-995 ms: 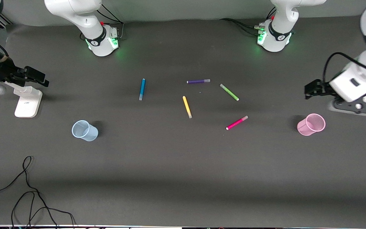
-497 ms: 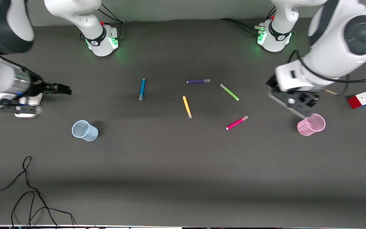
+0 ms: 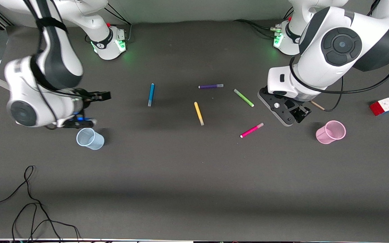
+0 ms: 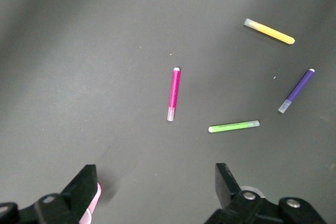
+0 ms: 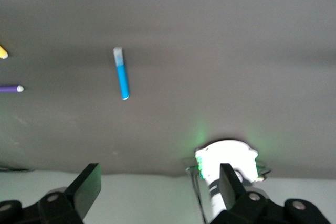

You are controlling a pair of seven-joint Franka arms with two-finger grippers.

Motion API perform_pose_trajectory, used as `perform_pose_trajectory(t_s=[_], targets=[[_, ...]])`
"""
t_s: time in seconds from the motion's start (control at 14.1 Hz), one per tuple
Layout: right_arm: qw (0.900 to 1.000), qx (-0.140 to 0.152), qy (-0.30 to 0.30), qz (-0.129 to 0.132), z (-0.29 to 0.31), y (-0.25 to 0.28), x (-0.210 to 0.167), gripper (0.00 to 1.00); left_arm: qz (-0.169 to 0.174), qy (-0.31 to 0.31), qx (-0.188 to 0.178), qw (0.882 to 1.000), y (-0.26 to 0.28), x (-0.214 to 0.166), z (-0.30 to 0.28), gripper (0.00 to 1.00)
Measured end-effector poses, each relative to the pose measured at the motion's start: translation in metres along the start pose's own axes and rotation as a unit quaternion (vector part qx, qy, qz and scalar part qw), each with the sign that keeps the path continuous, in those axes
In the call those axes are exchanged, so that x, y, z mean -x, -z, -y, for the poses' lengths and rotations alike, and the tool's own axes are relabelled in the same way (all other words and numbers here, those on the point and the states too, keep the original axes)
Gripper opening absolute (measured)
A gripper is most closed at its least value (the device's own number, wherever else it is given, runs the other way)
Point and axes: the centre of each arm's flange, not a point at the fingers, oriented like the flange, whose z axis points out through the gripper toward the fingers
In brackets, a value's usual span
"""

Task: Place pink and blue markers in matching cups
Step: 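Lower the right gripper to the blue marker while the left gripper reaches the pink marker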

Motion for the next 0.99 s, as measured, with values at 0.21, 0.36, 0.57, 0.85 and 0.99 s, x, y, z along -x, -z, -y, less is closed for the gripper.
perform_pose_trajectory(t_s=[0.21, 0.36, 0.57, 0.85, 0.99], targets=[[1.0, 0.01, -0.015, 0.007, 0.04, -0.05, -0.008, 1.0, 0.012, -0.005, 0.01, 1.0, -0.02, -0.006, 0.002, 1.0], [1.0, 0.014, -0.018, 0.003, 0.062, -0.086, -0.012, 1.0, 0.019, -0.012, 0.017, 1.0, -0.054, -0.019, 0.001, 1.0], [0.999, 0.023, -0.027, -0.012, 0.089, -0.144, -0.014, 1.0, 0.017, -0.017, 0.019, 1.0, -0.112, -0.028, 0.0, 0.99], [0.998, 0.037, -0.037, -0.021, 0.101, -0.188, -0.023, 0.99, 0.012, -0.023, 0.008, 1.0, -0.182, -0.018, -0.006, 1.0], [0.998, 0.043, -0.037, -0.011, 0.109, -0.208, -0.029, 0.96, 0.003, -0.03, -0.005, 1.0, -0.217, -0.008, -0.011, 1.0]])
